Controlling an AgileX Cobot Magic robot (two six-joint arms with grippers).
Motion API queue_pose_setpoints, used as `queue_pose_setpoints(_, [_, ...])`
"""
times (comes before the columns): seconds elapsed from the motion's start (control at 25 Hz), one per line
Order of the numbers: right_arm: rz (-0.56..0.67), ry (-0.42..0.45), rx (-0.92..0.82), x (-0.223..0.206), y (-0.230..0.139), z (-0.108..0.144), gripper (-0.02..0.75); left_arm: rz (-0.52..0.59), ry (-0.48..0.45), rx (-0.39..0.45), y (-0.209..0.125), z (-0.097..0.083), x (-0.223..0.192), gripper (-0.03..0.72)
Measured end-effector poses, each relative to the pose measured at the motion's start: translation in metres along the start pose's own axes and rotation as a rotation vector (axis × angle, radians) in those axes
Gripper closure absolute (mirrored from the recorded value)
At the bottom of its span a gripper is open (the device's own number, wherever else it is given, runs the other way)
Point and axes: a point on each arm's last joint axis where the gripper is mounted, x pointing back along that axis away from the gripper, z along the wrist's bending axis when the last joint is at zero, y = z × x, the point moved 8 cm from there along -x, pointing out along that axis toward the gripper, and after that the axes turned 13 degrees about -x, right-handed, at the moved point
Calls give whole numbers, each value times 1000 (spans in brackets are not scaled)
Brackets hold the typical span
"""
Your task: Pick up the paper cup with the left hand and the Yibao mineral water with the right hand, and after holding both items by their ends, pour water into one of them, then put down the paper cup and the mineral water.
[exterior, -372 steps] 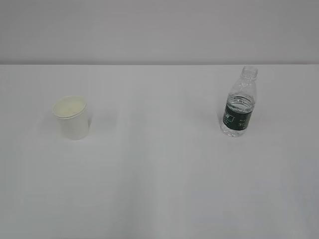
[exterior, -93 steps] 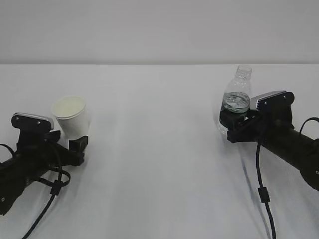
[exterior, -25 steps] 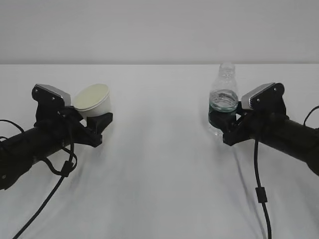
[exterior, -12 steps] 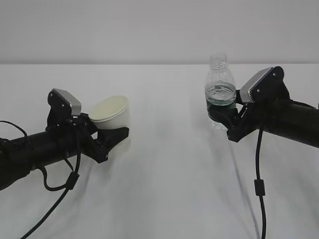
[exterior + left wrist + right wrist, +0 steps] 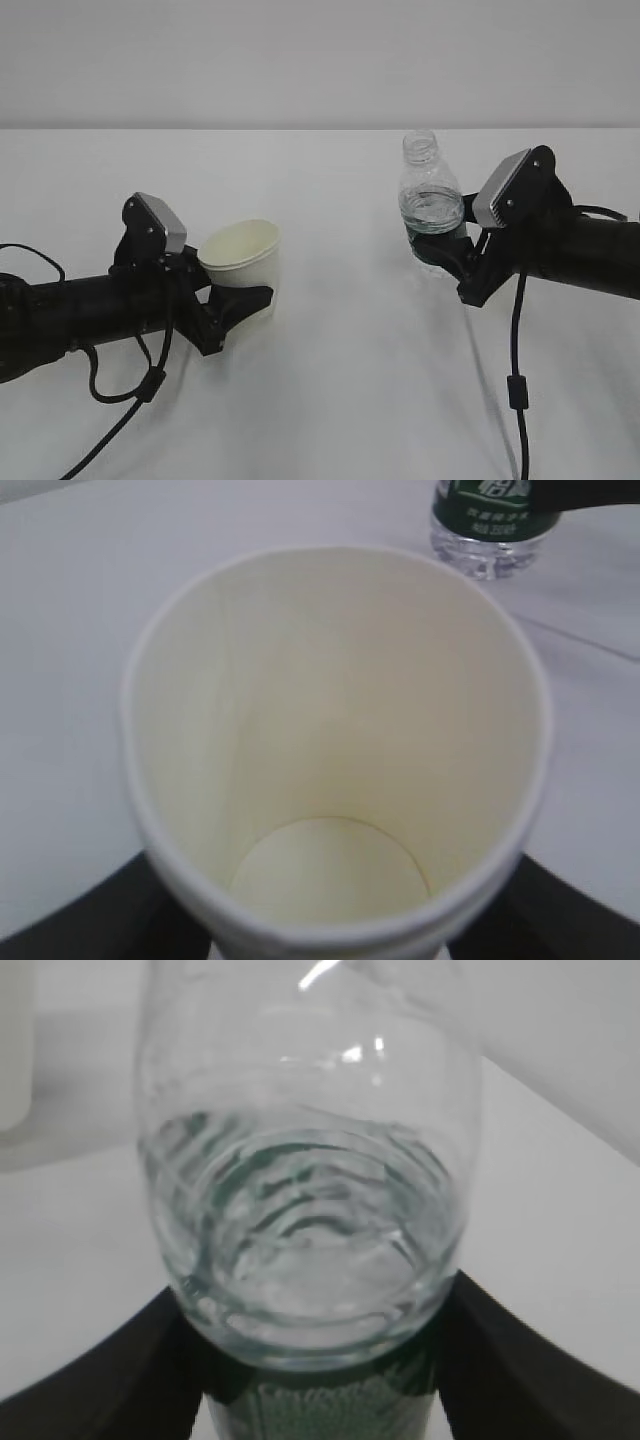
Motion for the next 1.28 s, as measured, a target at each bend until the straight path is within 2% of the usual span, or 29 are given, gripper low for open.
queue_pose_setpoints(0.44, [62,73,88,1,-11,12,246,-25,-59,-44,20,-12,-21,264])
queue_pose_setpoints(0.72, [98,91,186,-4,-8,6,246,-32,-97,-85,29,-22,-32,267])
queue_pose_setpoints(1.0, [111,85,330,-1,9,-3,246,-36,-124,-91,32,-33,-36,267])
queue_pose_setpoints(1.28, [141,94,463,-2,21,-2,246,-60,-140,-65,37,-37,-35,267])
